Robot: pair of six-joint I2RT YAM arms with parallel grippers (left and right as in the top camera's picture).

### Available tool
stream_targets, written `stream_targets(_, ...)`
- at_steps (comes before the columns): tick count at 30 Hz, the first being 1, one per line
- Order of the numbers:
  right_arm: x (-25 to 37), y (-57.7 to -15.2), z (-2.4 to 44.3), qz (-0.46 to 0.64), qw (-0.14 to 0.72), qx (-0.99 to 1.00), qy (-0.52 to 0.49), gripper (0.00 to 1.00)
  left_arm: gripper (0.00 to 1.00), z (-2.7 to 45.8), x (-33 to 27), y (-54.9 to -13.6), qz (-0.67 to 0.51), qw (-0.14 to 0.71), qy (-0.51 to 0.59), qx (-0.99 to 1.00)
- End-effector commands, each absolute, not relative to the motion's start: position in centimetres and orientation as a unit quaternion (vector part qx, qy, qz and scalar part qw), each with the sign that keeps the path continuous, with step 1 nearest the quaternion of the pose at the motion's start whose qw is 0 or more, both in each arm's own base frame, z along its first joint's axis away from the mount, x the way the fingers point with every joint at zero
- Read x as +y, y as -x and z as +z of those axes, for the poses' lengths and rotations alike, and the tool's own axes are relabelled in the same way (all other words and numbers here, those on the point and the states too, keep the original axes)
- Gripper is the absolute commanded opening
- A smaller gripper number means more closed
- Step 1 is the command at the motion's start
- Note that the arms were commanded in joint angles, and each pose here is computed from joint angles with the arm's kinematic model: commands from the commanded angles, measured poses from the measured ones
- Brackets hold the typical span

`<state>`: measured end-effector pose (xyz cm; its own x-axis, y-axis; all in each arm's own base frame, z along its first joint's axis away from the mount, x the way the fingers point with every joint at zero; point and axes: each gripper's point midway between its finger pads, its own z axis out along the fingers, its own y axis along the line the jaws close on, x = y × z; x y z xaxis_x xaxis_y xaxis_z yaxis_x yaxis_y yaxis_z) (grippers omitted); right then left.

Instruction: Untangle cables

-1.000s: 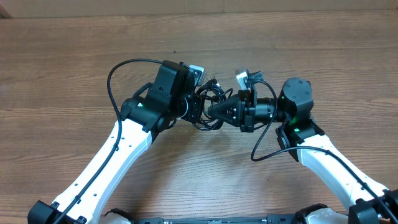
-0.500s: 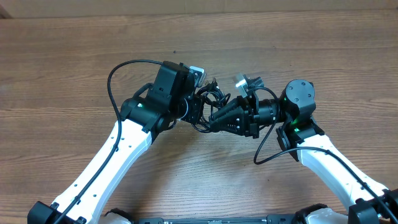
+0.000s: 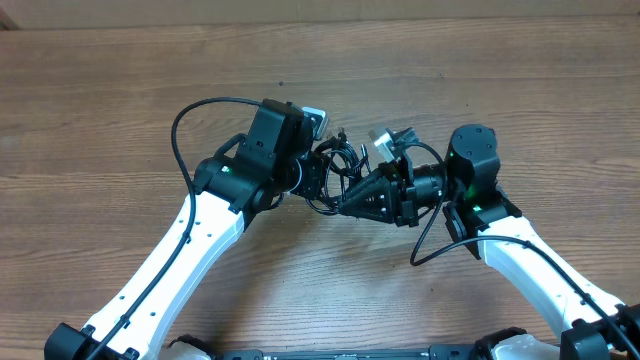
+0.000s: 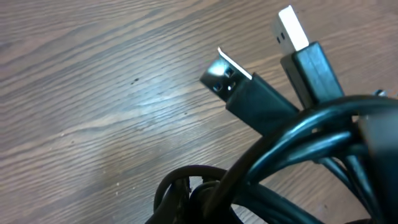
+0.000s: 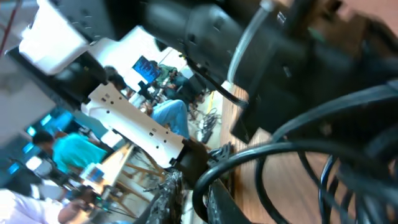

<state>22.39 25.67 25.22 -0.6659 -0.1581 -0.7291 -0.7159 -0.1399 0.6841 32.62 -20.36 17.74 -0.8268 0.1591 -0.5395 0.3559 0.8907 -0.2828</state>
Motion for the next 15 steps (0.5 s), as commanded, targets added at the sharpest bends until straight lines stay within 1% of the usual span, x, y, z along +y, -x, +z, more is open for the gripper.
stream_targets(1, 25.3, -19.3, 26.7, 0.691, 0.157, 0.587, 0.392, 0.12, 0.04, 17.7, -17.4, -34.9, -0.131, 0.291, -0.032, 0.947)
stream_targets(4, 25.3, -19.3, 26.5, 0.693, 0.147, 0.593, 0.383, 0.12, 0.04, 17.7, -16.9, -35.1, -0.126, 0.294, -0.004, 0.948)
stream_targets(8, 25.4, -19.5, 26.4, 0.691, 0.15, 0.596, 0.38, 0.11, 0.04, 17.7, -16.9, -35.2, -0.125, 0.295, -0.001, 0.947)
stream_targets(9, 25.4, -19.7, 26.3, 0.69, 0.152, 0.6, 0.375, 0.08, 0.04, 17.7, -16.8, -35.2, -0.124, 0.296, 0.0, 0.947)
stream_targets(11, 25.6, -20.3, 25.9, 0.685, 0.156, 0.616, 0.355, 0.04, 0.04, 17.8, -16.7, -35.4, -0.121, 0.299, 0.006, 0.947)
stream_targets(15, 26.0, -22.0, 24.3, 0.668, 0.153, 0.669, 0.289, 0.04, 0.04, 17.9, -16.7, -35.6, -0.127, 0.302, 0.029, 0.944)
